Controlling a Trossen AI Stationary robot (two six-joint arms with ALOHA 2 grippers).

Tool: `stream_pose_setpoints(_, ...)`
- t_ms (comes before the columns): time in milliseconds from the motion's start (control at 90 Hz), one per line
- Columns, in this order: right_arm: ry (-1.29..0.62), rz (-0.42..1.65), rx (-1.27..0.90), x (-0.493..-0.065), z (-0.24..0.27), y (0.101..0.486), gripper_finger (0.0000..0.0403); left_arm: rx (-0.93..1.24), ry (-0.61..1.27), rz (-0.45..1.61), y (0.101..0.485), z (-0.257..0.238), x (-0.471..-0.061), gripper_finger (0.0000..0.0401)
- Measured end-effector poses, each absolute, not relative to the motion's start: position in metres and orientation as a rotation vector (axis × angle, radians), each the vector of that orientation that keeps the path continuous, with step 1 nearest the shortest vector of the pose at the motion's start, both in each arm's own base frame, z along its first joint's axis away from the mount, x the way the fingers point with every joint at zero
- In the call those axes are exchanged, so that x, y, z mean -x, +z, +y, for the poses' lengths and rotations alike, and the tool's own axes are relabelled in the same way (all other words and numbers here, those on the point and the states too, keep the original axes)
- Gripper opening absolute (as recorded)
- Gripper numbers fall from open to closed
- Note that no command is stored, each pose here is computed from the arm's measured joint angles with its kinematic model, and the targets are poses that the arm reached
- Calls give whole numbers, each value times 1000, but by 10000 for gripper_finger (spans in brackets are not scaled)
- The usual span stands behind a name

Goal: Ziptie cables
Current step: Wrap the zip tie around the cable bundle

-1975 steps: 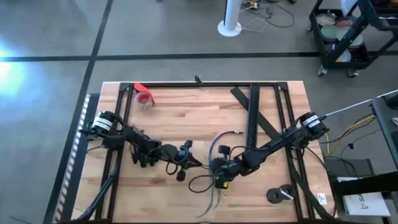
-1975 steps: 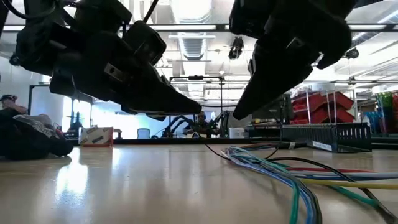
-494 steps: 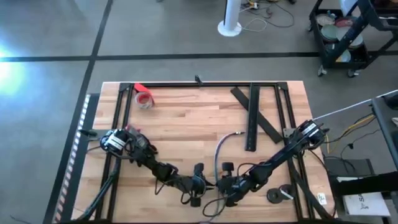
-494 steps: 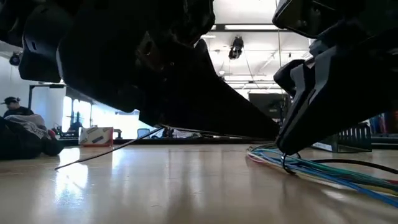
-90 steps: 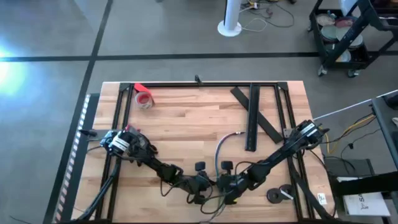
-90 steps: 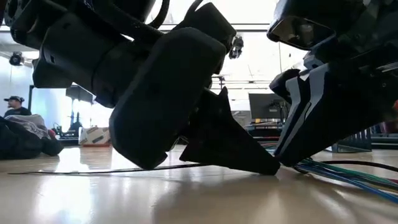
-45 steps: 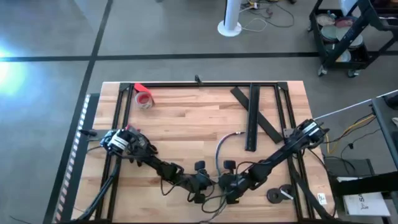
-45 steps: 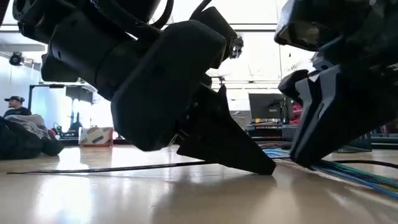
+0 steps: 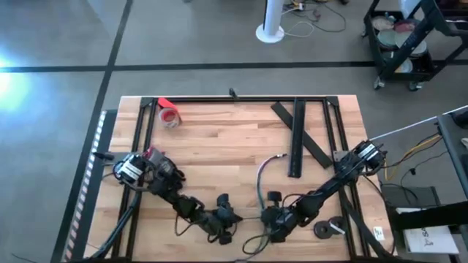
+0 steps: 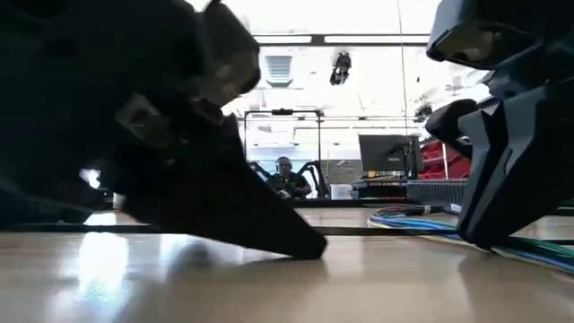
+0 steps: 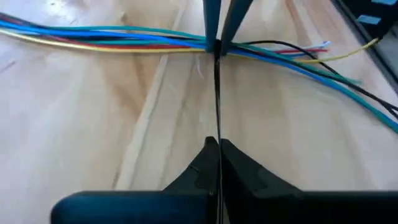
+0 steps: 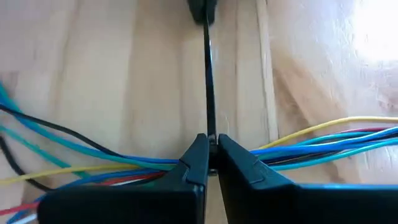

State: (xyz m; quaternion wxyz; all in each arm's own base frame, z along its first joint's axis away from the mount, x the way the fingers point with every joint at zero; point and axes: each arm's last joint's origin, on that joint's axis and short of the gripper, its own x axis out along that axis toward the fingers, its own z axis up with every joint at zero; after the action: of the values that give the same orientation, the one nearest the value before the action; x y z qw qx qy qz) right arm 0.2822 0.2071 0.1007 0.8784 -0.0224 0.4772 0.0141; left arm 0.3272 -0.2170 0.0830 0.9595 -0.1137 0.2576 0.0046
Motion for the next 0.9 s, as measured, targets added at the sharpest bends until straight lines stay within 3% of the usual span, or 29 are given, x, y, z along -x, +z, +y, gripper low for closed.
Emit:
stream_pose_setpoints(267, 29, 994, 40, -284, 206, 101, 7, 107, -35, 483, 92, -216, -337, 20)
stream_pose_setpoints(700, 21, 987, 36, -286, 204, 102, 7, -14, -53, 442, 105, -201, -393, 139)
stream_pose_setpoints(900, 18, 985, 37, -287, 203, 102, 7, -42, -48, 449, 97, -202, -406, 137)
